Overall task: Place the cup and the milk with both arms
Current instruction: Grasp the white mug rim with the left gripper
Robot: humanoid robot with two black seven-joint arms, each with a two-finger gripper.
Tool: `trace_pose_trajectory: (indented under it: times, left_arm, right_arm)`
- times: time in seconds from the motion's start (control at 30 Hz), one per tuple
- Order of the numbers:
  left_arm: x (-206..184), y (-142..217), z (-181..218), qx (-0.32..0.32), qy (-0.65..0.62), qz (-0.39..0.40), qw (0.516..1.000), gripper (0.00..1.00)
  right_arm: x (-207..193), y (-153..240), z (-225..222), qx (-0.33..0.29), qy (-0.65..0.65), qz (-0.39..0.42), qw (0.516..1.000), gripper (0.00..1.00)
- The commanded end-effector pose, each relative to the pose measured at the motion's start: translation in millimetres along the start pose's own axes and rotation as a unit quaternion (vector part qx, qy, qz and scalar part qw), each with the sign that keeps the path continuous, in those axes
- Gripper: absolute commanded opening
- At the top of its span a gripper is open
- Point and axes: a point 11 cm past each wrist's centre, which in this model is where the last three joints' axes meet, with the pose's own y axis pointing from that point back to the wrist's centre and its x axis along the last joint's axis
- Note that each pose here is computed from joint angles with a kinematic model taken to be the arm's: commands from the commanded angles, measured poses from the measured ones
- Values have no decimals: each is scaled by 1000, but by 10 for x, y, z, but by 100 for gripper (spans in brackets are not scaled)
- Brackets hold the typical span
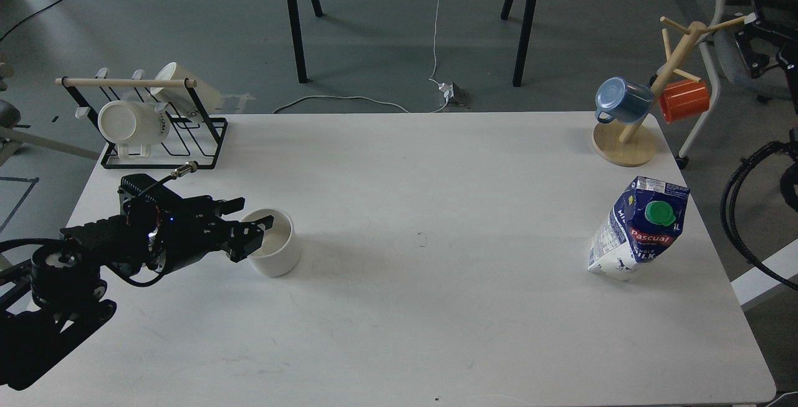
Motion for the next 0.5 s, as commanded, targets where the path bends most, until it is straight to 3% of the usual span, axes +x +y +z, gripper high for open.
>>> trace_pose_trajectory:
  times: [0.0, 0.17, 0.27, 0.33, 0.4, 0.47]
  left_arm:
    - [-53, -104, -9, 4, 10, -6, 1000, 63]
    - [-99, -190, -62, 15, 14, -16, 1000, 62]
    - [-90, -218, -84, 17, 9, -21, 1000, 55]
    - [-88, -218, -90, 17, 9, -22, 1000, 41]
    - [-106, -217, -84, 16, 10, -26, 999, 20]
    - [-143, -212, -108, 19, 11, -31, 999, 10]
  right_arm:
    - [-18, -17, -6, 0, 0, -2, 1000, 99]
    - [-33, -31, -7, 0, 1, -4, 1000, 99]
    - [-29, -30, -8, 0, 1, -4, 1000, 99]
    - [-29, -30, -8, 0, 1, -4, 1000, 99]
    - [-24, -28, -9, 1, 1, -3, 1000, 99]
    - [-24, -28, -16, 1, 2, -3, 1000, 99]
